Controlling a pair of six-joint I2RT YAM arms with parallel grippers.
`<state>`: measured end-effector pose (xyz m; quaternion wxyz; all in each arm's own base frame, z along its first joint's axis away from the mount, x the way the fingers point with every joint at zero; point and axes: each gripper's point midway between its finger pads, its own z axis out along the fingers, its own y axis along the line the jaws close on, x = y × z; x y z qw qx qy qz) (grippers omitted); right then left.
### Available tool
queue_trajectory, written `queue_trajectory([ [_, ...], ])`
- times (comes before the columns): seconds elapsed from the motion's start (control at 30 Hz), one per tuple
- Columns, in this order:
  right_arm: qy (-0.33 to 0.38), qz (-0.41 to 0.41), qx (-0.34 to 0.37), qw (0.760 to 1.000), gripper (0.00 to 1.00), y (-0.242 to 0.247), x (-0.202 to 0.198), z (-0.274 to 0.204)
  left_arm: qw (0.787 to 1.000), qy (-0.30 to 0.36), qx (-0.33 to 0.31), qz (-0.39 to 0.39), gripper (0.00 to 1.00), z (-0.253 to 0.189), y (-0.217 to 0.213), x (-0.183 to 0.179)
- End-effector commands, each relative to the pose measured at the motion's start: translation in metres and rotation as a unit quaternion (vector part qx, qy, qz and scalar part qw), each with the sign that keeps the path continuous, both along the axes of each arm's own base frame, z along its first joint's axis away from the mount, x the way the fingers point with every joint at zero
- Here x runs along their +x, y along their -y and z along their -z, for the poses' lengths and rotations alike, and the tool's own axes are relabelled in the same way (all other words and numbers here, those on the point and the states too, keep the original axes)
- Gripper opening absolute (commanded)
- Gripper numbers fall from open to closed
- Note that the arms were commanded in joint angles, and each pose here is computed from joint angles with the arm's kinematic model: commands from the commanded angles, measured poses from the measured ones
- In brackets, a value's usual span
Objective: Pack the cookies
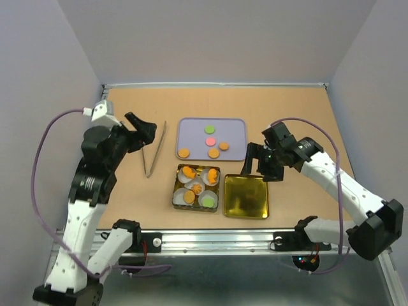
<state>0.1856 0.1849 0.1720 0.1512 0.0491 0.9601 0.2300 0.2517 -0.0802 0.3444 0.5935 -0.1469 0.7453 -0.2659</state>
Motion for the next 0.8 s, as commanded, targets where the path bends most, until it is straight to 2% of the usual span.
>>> queue_trajectory([
  [0.0, 0.011, 0.051, -0.028, 0.998, 1.00, 0.002, 0.026, 0.006, 0.994, -0.070, 0.055, 0.061, 0.89, 0.031, 0.017, 0.013],
  [0.1, -0.014, 0.071, -0.047, 0.996, 1.00, 0.002, 0.033, 0.021, 0.994, -0.060, 0.037, 0.086, 0.88, 0.032, 0.028, 0.018],
  [0.23, -0.030, 0.082, -0.036, 0.996, 0.97, -0.012, 0.046, 0.027, 0.994, -0.058, 0.031, 0.093, 0.84, 0.044, 0.032, 0.020],
  [0.43, -0.049, 0.146, -0.031, 0.988, 0.97, -0.024, 0.076, 0.042, 0.991, -0.055, 0.057, 0.107, 0.82, 0.060, 0.031, 0.013],
  [0.6, -0.073, 0.234, -0.026, 0.969, 0.96, -0.016, 0.094, 0.058, 0.989, -0.049, 0.081, 0.114, 0.82, 0.065, 0.029, 0.008],
  [0.77, -0.122, 0.295, -0.032, 0.947, 0.92, -0.001, 0.097, 0.087, 0.990, -0.044, 0.078, 0.111, 0.82, 0.070, 0.027, 0.000],
])
